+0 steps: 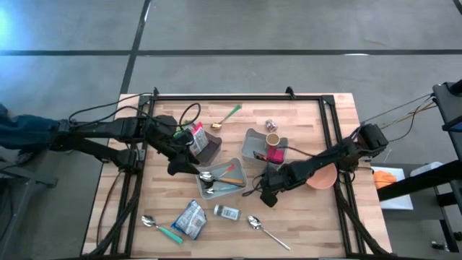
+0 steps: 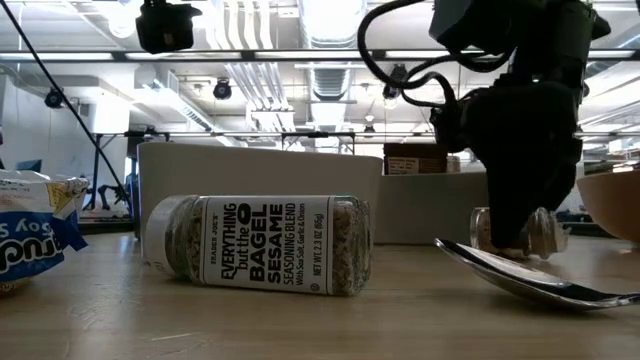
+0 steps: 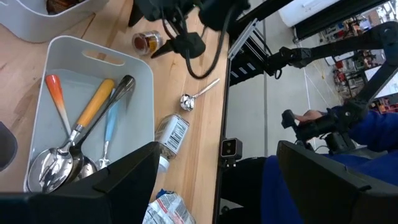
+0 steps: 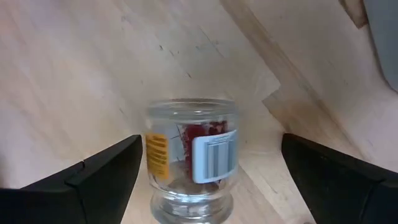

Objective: Pick & Place Food Item
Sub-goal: Put the bottom brown seasoning bottle into the top gray bin

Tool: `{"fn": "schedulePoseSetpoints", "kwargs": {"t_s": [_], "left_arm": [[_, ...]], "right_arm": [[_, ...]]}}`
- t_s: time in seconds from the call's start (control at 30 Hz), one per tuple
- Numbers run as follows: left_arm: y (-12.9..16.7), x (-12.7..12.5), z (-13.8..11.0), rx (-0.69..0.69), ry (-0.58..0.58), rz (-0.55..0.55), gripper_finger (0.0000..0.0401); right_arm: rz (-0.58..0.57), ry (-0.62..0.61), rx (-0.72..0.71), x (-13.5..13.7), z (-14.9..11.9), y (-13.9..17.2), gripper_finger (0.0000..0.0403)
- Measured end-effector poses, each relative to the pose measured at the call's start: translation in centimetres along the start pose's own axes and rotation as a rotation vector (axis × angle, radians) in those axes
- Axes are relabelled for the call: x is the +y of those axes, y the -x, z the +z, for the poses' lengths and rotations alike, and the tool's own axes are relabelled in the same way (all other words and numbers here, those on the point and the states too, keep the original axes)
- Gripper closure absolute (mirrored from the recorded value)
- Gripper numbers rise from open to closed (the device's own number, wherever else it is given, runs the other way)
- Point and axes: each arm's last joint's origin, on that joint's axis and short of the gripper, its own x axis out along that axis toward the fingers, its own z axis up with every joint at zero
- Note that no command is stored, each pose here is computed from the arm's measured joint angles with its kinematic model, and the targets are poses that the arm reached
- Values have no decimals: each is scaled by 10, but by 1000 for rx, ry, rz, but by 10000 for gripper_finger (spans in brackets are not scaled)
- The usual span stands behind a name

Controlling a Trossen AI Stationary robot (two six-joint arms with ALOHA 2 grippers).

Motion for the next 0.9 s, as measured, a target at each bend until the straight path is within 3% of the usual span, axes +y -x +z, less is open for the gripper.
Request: {"fn": "schedulePoseSetpoints", "kwargs": {"t_s": [0.17,0.47,0.73,0.9], "left_arm": [[0,0,0,4,5,3,72],[0,0,0,2,35,1,72],[0,1,1,-38,146,37,72],[-2,2,3,-64,251,48,72]], "right_arm": [[-57,49,1,8,3,0,59],[-77,55,15,15,7,0,220],[-22,103,-11,28,16,20,219],[56,146,-69,54,23,51,219]]}}
